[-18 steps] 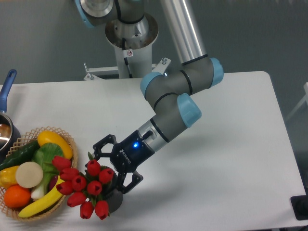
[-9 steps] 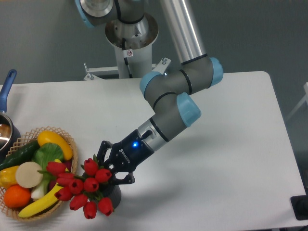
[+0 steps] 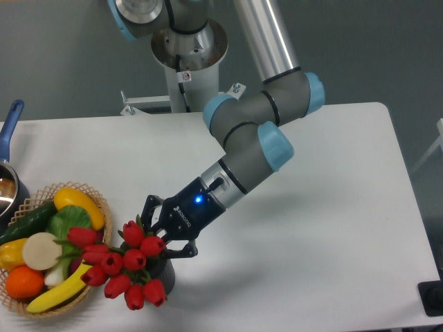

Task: Pick up the flowers from the vase
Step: 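Lower the gripper around the tulip stems above the vase rim, then close the gripper on the tulip stems, then lift the tulip bunch up out of the grey vase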

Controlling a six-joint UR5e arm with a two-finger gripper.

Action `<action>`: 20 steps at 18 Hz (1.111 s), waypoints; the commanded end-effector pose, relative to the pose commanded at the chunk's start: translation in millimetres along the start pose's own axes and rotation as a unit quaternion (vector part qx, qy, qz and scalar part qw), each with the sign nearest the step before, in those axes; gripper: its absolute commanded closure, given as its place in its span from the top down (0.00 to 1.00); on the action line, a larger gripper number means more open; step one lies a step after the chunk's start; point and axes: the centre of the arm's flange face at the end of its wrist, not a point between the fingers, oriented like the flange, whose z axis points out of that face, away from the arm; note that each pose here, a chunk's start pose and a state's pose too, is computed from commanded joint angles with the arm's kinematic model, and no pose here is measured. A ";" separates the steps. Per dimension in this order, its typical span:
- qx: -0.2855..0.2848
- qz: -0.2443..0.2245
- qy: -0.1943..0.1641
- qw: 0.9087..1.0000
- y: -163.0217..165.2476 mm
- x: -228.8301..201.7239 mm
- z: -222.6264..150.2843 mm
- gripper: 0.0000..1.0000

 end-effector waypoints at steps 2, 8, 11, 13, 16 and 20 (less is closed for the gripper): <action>0.014 0.007 0.001 1.000 -11.6 4.3 -8.7 0.00; 0.021 0.043 -0.002 0.999 -46.7 6.9 -10.9 0.00; 0.022 0.048 -0.004 0.999 -53.0 10.1 -14.5 0.00; 0.025 0.056 -0.007 0.998 -61.3 13.9 -19.8 0.00; 0.029 0.070 -0.014 0.997 -76.5 17.8 -29.3 0.00; 0.041 0.080 -0.009 0.996 -89.0 19.4 -32.9 0.00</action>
